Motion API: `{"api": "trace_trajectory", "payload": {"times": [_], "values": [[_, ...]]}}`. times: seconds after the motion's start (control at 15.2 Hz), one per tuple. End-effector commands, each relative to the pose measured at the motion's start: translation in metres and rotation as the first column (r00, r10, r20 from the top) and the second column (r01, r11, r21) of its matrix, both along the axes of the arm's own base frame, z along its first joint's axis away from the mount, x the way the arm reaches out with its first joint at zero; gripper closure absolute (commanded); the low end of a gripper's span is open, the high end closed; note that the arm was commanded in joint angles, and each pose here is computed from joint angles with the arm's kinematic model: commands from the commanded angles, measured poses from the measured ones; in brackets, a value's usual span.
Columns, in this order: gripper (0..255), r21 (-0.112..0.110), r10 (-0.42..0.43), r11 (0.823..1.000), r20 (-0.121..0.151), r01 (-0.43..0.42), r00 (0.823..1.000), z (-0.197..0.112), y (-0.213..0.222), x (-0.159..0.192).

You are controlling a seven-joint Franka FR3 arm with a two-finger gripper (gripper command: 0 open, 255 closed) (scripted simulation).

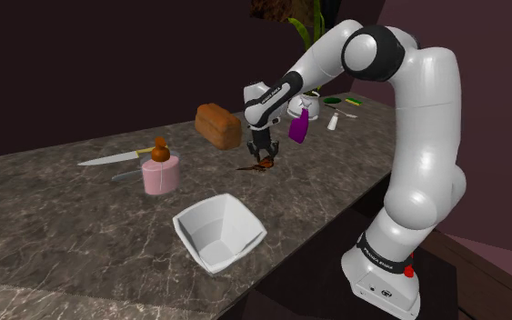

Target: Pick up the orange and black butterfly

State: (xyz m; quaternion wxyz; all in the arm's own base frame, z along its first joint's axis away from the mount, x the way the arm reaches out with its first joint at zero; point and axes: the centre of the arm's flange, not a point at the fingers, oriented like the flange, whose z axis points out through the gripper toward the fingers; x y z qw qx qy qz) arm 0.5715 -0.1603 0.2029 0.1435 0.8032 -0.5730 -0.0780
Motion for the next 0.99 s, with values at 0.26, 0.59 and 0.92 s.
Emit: {"api": "trace_trajectory", "payload": {"times": [0.26,0.59,0.92], "values": [[255,0.0,0.0,1.0,0.0,0.0,1.0,0.031,0.0,0.0],[255,0.0,0.0,1.0,0.0,0.0,1.0,0.058,0.0,0.0],[255,0.0,0.0,1.0,0.0,0.0,1.0,0.074,0.0,0.0]]}}
